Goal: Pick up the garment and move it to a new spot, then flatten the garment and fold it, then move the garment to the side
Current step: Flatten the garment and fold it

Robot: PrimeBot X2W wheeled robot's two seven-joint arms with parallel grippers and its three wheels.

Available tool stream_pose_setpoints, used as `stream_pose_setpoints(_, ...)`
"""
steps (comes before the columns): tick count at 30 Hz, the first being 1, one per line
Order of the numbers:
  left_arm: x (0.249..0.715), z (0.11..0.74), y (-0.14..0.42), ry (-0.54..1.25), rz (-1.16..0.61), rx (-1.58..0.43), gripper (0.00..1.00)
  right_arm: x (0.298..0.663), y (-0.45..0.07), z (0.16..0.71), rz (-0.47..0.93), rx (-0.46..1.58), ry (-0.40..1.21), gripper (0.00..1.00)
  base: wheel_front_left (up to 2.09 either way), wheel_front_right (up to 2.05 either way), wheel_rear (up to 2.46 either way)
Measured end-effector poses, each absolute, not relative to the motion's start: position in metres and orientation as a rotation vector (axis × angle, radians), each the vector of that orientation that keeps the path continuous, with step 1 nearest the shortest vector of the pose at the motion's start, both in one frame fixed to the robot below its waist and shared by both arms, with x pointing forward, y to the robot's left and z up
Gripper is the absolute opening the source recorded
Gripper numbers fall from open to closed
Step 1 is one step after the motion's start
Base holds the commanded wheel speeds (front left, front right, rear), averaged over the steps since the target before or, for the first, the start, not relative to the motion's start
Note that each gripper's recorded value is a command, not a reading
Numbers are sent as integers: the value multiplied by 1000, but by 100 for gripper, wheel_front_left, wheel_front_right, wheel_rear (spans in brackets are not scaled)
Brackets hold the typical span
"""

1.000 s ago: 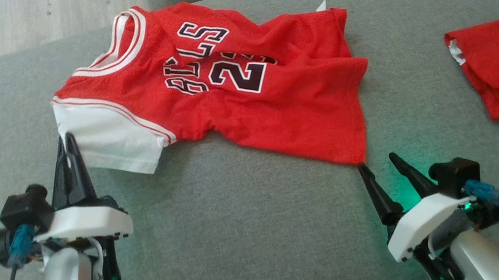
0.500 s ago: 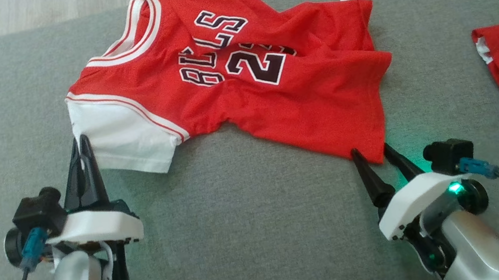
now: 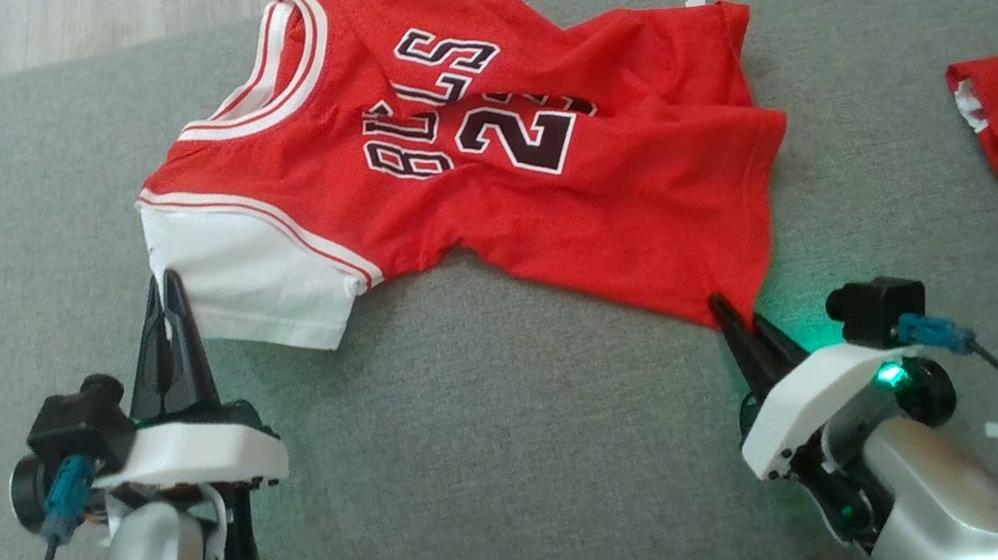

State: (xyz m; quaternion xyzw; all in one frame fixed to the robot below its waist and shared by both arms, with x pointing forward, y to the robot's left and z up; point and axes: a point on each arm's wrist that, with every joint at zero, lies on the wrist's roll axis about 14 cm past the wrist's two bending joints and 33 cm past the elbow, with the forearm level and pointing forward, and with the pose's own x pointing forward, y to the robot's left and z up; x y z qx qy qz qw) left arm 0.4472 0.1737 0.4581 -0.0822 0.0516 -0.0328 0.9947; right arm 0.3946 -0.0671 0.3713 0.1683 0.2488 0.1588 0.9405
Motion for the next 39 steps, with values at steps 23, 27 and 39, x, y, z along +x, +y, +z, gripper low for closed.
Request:
stream_pose_setpoints(23,438,526,166,-107,-74,-237,0,424,-128,494,229,185,-1,0,0,0,0)
stream_pose_setpoints(27,429,529,165,-125,-70,-270,0,409,-133,488,229,154,33,0,0,0,0)
stream_pose_setpoints(39,460,578,148,-220,-153,-362,0,434,-154,514,242,-40,26,0,0,0,0)
